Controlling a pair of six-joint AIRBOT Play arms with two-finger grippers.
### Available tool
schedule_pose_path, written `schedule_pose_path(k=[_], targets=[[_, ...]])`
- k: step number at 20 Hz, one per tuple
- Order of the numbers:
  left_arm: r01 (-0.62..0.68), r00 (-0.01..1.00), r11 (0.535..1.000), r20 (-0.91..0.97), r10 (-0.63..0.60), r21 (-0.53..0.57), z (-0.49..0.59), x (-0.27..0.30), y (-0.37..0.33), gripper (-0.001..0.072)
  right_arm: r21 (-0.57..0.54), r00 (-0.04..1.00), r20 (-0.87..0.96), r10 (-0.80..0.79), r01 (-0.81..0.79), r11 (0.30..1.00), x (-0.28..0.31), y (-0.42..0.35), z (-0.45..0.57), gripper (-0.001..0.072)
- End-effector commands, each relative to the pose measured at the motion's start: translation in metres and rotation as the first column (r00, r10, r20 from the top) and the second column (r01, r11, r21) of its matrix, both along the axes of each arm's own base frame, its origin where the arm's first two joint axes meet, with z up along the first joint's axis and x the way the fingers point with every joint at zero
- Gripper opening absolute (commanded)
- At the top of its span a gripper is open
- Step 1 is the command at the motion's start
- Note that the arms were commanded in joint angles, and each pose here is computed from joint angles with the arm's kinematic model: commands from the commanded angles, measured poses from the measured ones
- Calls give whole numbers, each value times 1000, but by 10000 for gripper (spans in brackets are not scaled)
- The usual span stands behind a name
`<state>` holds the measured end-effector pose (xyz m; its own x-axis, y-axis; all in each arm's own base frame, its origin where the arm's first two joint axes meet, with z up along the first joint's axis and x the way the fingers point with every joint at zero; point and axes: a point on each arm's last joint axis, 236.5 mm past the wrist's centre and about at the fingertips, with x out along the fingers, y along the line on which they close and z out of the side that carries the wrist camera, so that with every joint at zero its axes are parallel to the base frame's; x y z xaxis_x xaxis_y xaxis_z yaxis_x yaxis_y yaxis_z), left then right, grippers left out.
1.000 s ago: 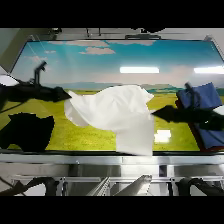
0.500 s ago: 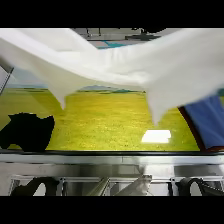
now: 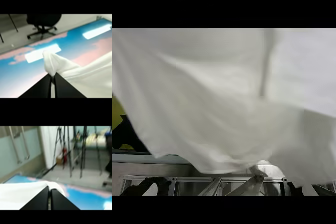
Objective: Fold the shirts.
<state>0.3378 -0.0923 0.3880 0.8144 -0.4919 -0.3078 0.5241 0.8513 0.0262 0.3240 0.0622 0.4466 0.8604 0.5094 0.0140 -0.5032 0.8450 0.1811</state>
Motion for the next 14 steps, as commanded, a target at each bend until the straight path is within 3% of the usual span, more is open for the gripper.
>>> schedule_pose_path(k=[1,4,6,7,8,9,10,11,14], targets=[[36,932,998,-358,-51,-48,-140,79,7,17,128,934,-327,144,-107,986,92,-1,-123,17],[72,827,991,-549,-121,-111,-264,131,1,16,205,831,-523,189,-93,974,168,16,-256,17],[53,758,990,-640,-127,-132,-336,161,1,15,205,793,-594,135,-14,979,216,21,-334,21],[48,721,989,-680,-131,-140,-365,173,4,19,219,780,-617,104,43,975,234,19,-361,130],[34,682,987,-718,-140,-159,-382,179,9,225,251,767,-635,96,87,964,248,17,-381,338],[10,636,983,-757,-150,-186,-391,181,16,388,282,757,-644,110,102,954,253,15,-388,386],[-10,601,979,-783,-159,-206,-391,181,26,516,299,752,-647,126,98,949,251,12,-388,382],[-33,567,974,-807,-165,-223,-386,177,36,597,309,750,-645,149,77,948,245,7,-381,348],[-132,441,957,-880,-178,-260,-370,147,70,592,299,708,-669,228,-25,954,204,-8,-359,346]])
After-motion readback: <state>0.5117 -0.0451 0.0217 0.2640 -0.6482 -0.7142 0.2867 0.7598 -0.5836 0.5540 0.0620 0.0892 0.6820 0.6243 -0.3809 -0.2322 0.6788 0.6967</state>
